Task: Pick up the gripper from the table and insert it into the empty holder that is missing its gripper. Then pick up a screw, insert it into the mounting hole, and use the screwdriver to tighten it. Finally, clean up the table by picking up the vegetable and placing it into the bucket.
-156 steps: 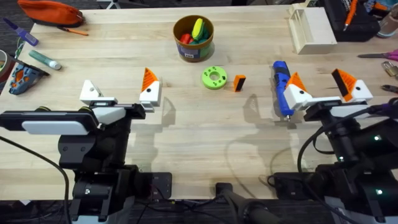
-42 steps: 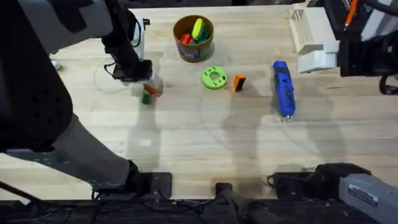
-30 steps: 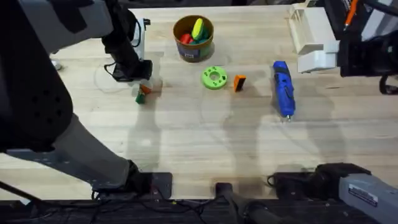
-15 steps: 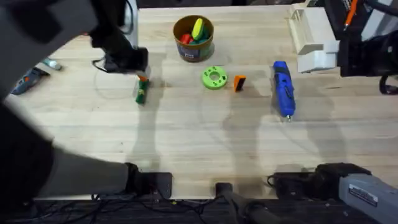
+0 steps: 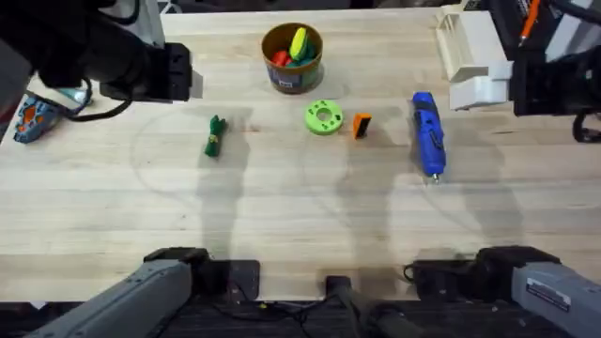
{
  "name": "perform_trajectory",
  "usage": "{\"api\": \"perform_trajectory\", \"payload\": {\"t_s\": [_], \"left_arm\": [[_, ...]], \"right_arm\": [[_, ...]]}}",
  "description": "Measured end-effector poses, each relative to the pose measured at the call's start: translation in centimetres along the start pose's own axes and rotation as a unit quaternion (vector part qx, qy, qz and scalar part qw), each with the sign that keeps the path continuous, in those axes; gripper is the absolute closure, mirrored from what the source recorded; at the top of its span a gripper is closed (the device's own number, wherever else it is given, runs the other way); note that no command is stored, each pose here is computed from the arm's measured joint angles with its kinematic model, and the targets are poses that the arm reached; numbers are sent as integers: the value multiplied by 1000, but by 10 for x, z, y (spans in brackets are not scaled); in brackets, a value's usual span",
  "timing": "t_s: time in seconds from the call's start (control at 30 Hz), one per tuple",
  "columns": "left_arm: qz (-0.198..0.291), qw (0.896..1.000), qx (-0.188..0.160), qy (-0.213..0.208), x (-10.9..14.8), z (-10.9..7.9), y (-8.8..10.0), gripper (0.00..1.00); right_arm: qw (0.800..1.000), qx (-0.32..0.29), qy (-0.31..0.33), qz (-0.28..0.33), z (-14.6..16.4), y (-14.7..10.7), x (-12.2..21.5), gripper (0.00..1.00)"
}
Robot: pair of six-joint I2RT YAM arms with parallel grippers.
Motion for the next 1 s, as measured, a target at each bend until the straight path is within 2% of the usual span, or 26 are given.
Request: {"api": "perform_trajectory", "payload": {"t_s": [0.07,0.13,0.27,0.3,0.53,0.8,1.0], "left_arm": [[-3,1000,-1,0,3,0,-1,959],[-3,1000,-2,0,3,0,-1,685],[-3,1000,0,0,3,0,-1,73],[-3,1000,0,0,3,0,-1,32],[-6,1000,0,-1,5,0,-1,16],[-37,999,0,-6,22,0,-3,13],[-55,998,-1,-28,34,-4,-5,13]], "right_arm": [[1000,0,0,0,0,0,0,9],[1000,0,0,0,0,0,0,10],[1000,0,0,0,0,0,0,8],[1000,0,0,0,0,0,0,7],[1000,0,0,0,0,0,0,9],[1000,0,0,0,0,0,0,9],[1000,0,0,0,0,0,0,10]]}}
Point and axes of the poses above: each hand's point on the last joint's axis, 136 mm out from that joint toward the fingers, its own x axis back along the fingers, its own z axis along the line the jaws close on, y = z × x, the point moved 5 cm from there along x, back along the fingers, and after that the axes turned 11 degrees about x, right-handed, at the moved point
